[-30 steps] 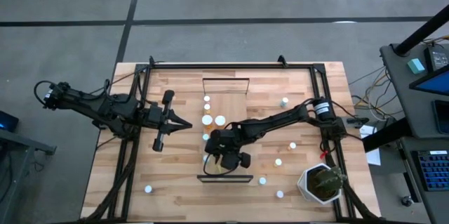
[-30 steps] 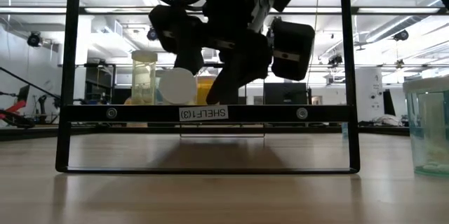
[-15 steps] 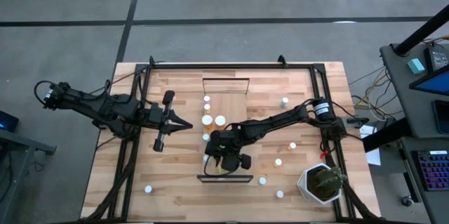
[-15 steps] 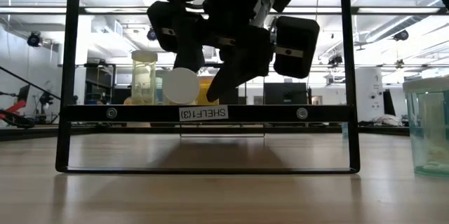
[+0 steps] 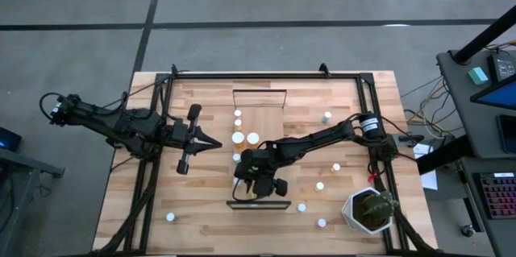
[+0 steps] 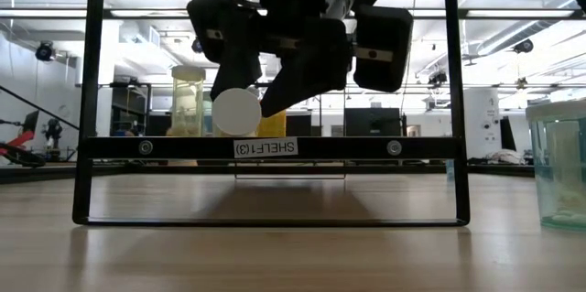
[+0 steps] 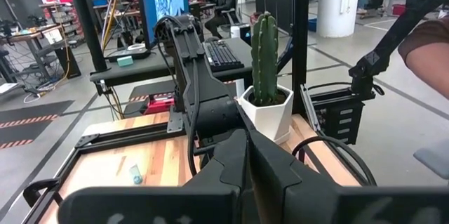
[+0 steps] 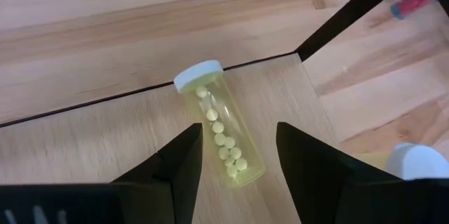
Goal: Pick and place medicine bottles onto shelf by color
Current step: Adjust the yellow pill bottle on the shelf
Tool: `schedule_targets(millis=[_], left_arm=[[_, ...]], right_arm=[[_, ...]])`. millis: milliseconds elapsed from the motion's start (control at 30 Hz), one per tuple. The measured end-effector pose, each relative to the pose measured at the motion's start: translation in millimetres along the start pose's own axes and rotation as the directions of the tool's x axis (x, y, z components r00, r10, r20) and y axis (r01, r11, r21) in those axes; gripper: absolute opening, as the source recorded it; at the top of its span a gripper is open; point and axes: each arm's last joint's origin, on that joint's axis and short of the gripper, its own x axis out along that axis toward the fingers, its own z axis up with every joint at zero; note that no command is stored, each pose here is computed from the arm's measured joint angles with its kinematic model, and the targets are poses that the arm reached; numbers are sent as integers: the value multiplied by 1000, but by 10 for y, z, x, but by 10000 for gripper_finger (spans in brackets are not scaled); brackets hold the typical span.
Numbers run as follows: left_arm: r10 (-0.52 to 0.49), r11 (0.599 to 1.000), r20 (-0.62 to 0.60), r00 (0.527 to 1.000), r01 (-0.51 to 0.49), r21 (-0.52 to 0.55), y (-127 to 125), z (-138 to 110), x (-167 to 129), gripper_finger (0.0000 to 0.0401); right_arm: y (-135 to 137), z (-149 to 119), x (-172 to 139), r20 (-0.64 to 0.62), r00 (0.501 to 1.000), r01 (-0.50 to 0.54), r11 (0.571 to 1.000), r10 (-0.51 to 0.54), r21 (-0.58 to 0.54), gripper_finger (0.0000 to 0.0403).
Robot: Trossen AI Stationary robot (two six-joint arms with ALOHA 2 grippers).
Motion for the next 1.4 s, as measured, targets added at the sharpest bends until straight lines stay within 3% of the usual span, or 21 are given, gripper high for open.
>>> schedule_targets(millis=[867,1267,1400], left_arm=[[1,1000,5,1000,-1,-2,1,5,0,0],[1,1000,3,1000,0,-1,-1,-5,3,0],[1,1000,10,1000,-1,-2,0,0,4,0]], right_arm=[[45,-153,-18,-121,993,-6,996,17,92,171],[-19,-68,-16,-67,997,45,997,-41,60,171],[-13,-46,-13,-12,1000,14,998,-13,59,171]])
